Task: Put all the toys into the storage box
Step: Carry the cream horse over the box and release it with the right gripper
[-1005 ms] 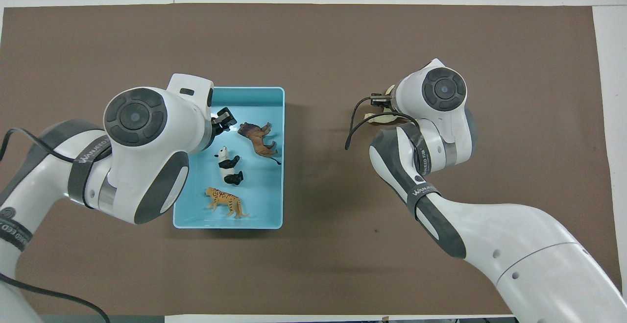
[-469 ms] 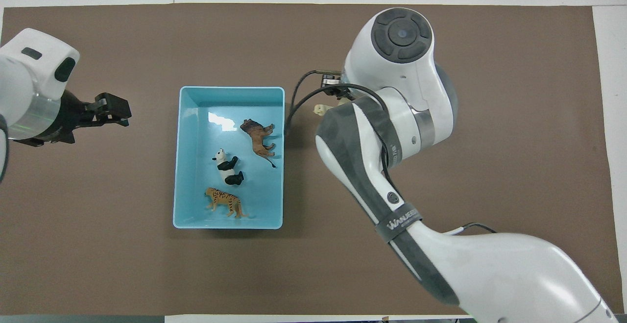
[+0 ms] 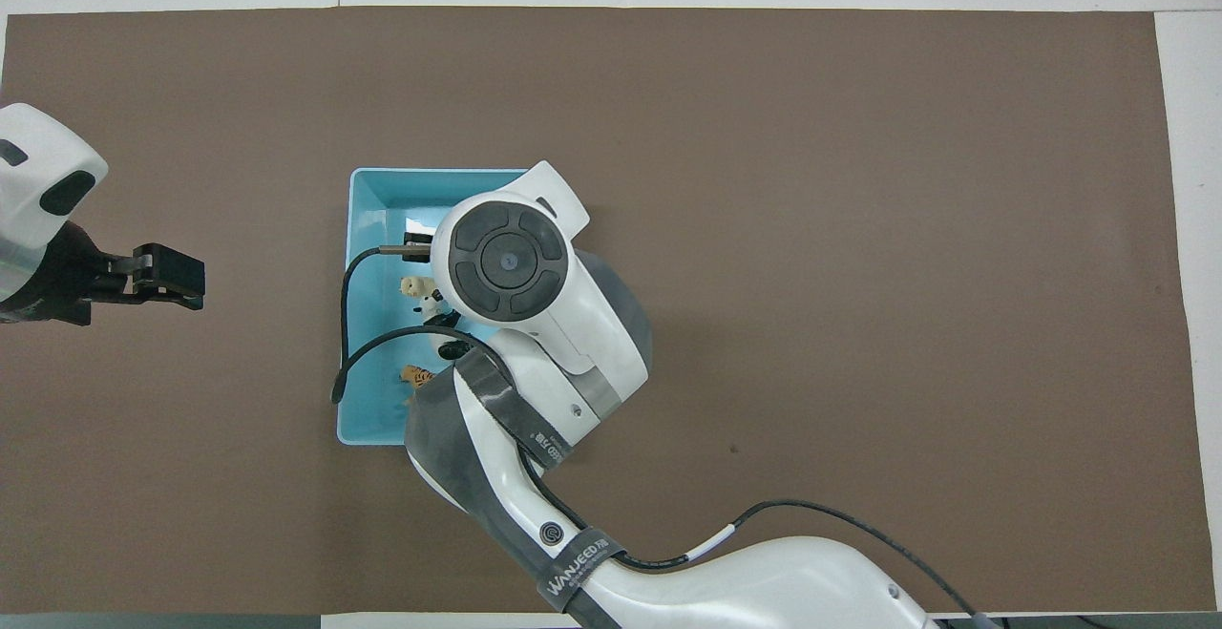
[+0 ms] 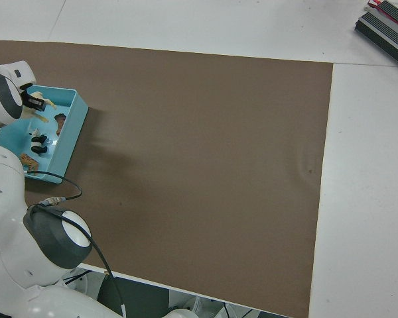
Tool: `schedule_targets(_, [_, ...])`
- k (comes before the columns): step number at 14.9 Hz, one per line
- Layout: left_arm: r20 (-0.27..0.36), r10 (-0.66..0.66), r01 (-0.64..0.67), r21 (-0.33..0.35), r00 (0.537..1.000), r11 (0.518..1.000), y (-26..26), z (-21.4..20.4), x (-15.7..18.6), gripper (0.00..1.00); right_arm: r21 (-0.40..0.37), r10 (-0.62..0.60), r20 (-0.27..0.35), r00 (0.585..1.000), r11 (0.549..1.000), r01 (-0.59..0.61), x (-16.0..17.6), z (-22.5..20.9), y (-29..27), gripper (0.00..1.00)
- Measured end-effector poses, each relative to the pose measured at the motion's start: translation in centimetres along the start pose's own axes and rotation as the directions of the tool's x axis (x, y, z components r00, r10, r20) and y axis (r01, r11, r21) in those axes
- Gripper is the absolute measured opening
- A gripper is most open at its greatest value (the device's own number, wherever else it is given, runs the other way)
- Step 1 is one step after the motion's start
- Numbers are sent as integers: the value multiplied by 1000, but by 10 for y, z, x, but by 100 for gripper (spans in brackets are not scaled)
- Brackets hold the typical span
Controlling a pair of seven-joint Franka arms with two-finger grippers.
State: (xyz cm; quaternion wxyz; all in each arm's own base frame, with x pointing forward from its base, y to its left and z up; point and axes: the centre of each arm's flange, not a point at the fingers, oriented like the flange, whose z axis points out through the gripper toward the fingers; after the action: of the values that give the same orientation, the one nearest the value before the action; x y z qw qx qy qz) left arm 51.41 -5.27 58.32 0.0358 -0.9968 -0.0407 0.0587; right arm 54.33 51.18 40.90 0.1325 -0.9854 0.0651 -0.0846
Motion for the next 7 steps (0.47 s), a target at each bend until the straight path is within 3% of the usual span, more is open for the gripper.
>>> schedule_targets(2, [4, 5, -5, -24, 1000, 1000, -4, -1, 1, 100, -14, 82, 12, 997, 997, -81, -6, 12, 2, 68])
schedule_targets(5, [-10, 34, -34, -34, 999, 999, 2, -11, 8, 100, -46, 209, 35, 977, 977, -208, -2, -22, -3, 98])
schedule_targets(7, [-10, 45, -45, -34, 999, 998, 7, -15, 13, 100, -45, 251, 16, 968, 967, -250, 22, -68, 4, 100])
